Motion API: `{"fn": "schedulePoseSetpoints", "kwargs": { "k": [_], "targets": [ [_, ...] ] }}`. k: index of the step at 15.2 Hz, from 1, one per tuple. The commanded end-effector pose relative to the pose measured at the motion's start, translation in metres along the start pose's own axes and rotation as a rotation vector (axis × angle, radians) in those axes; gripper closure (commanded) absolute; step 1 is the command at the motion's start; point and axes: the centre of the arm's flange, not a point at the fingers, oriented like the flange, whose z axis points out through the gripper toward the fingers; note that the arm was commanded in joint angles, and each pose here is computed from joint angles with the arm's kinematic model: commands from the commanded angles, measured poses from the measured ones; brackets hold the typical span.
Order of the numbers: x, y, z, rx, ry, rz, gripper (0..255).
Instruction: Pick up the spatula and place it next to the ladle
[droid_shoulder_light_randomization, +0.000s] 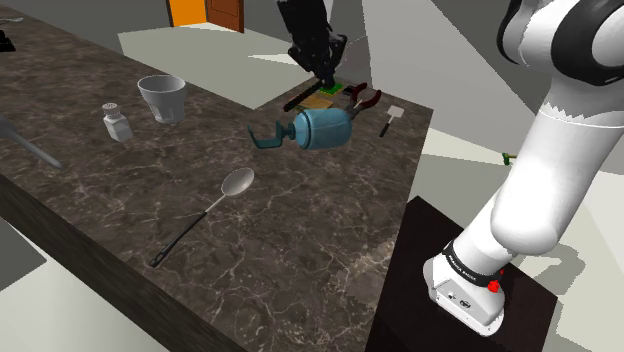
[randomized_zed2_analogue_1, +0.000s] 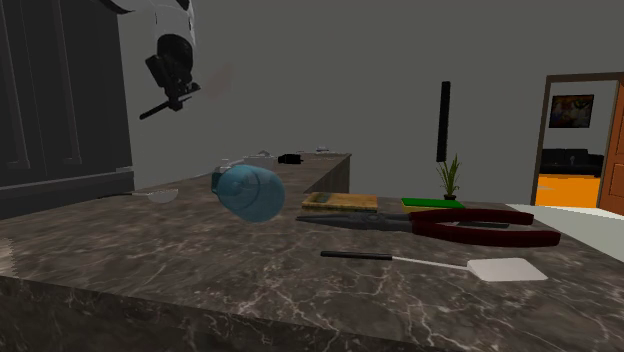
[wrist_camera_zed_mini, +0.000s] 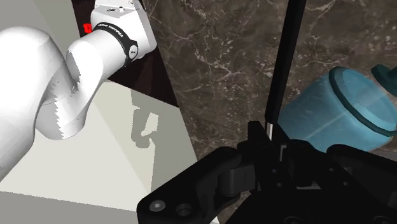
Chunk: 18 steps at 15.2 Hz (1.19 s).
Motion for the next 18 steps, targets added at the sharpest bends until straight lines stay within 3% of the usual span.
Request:
{"fn": "schedulePoseSetpoints", "kwargs": {
  "k": [1, 5, 16, 18],
  "targets": [
    [0.004, 0.004, -0.009, -0.001, 0.0, 0.0, 255],
    [0.011, 0.011, -0.026, -0.001, 0.0, 0.0, 255],
    [-0.096, 0.106, -0.032, -0.001, 0.0, 0.0, 255],
    [-0.1, 0.102, -0.023, -0.001, 0.0, 0.0, 255]
  ]
}}
